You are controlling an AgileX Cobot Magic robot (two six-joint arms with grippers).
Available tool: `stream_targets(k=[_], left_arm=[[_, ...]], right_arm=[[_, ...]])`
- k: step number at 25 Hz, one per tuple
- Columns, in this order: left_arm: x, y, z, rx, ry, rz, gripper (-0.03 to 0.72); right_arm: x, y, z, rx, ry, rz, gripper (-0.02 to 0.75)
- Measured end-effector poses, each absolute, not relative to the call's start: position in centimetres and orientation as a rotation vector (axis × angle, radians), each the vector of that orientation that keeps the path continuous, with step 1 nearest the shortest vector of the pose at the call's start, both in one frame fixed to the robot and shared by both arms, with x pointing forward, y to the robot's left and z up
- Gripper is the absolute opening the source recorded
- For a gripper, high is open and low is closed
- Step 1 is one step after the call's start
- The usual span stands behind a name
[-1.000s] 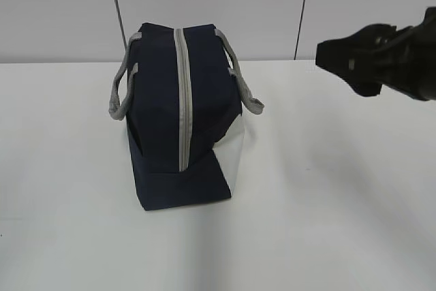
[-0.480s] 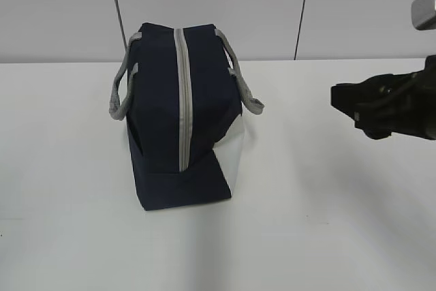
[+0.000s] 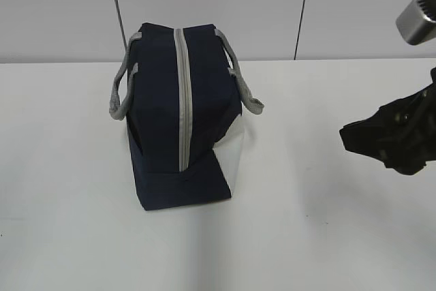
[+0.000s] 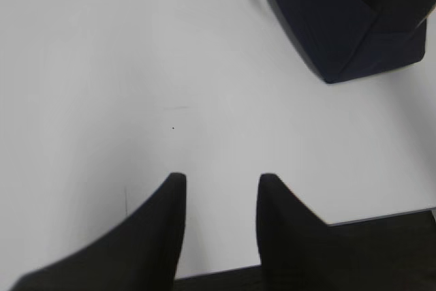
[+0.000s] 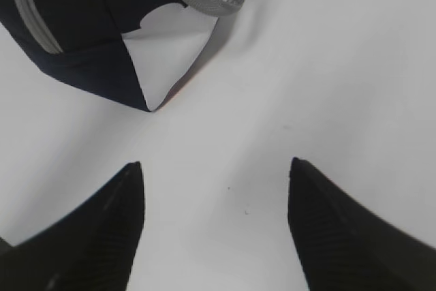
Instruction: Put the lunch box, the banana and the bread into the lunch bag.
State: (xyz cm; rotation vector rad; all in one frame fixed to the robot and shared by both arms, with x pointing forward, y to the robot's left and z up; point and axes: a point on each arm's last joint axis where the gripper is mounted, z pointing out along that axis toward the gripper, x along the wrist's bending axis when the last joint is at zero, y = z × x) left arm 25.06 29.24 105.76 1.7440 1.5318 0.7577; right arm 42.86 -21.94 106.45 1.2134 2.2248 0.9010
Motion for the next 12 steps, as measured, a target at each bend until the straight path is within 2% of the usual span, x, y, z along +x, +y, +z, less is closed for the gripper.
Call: stream_targets(k=[12], left_arm=[[25.1, 29.2, 105.8, 1.743, 1.531, 0.759, 0.239]], right_arm=[[40.9, -22.8, 106.0, 1.326, 2.374, 0.774, 0.491]])
